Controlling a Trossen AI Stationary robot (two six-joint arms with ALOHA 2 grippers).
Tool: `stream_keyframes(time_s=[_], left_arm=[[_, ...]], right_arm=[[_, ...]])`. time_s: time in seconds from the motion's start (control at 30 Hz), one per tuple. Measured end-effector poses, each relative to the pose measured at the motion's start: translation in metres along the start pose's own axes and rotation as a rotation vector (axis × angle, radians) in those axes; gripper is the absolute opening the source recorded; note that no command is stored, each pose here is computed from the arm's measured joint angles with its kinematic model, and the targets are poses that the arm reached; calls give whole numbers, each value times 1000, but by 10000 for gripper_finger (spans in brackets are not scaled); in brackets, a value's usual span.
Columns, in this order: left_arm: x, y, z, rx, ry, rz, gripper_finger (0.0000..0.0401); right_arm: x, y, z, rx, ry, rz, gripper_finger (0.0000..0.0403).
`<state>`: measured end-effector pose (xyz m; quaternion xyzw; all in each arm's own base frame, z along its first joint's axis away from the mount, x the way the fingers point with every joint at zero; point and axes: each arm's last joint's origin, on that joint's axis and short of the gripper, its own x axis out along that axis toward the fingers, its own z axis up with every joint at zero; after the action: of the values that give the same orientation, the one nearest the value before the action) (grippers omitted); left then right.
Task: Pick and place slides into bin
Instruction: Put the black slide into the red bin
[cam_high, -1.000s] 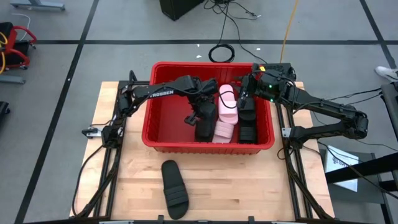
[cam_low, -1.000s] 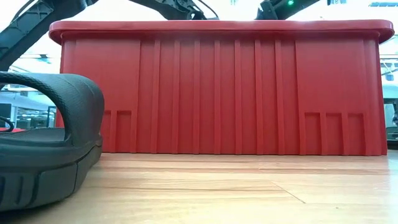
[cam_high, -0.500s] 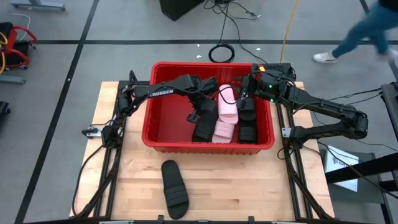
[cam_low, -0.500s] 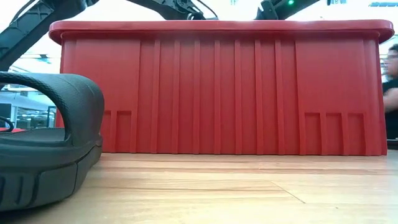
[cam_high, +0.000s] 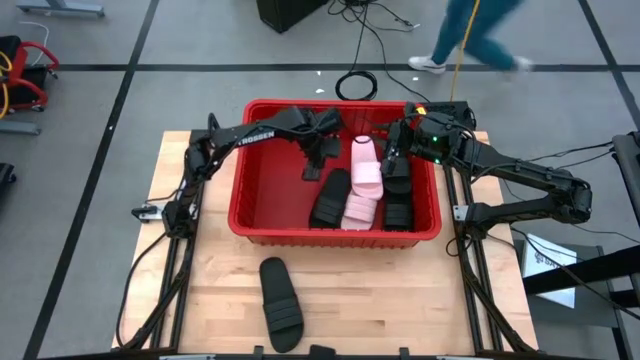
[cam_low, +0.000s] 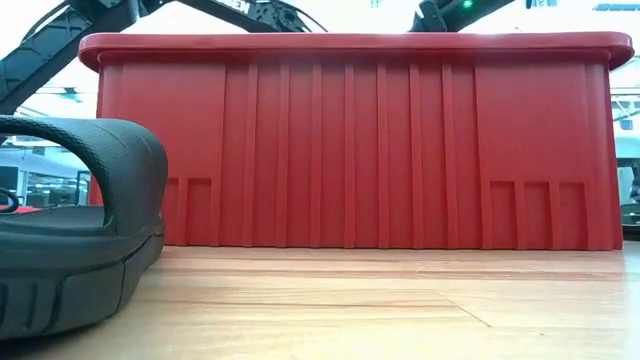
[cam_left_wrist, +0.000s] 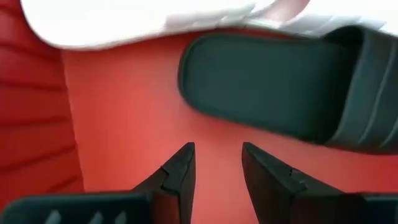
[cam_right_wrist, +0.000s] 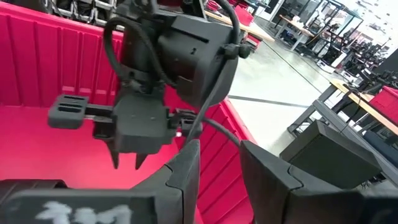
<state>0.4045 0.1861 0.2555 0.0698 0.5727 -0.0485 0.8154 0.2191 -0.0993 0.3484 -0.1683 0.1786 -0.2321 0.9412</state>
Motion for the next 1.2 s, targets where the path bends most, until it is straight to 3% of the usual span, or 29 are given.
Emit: stream_keyframes(time_s=[0.23,0.57,0.9,1.03,1.2], left_arm=[[-29,7,-12,-43,38,99,127],[-114,-6,-24,-104,-113,198,127],[-176,-50,-40,-159,-180,161,127],[-188,-74,-37,-138,-220,101,127],[-186,-103,-31,-113,-169,28,127]], right_arm=[[0,1,0,15,-2,3,105],[-3,17,6,55,-25,68,105],[0,51,-10,117,-4,179,105],[0,68,-16,119,-51,221,105],[-6,83,-11,67,-113,273,105]])
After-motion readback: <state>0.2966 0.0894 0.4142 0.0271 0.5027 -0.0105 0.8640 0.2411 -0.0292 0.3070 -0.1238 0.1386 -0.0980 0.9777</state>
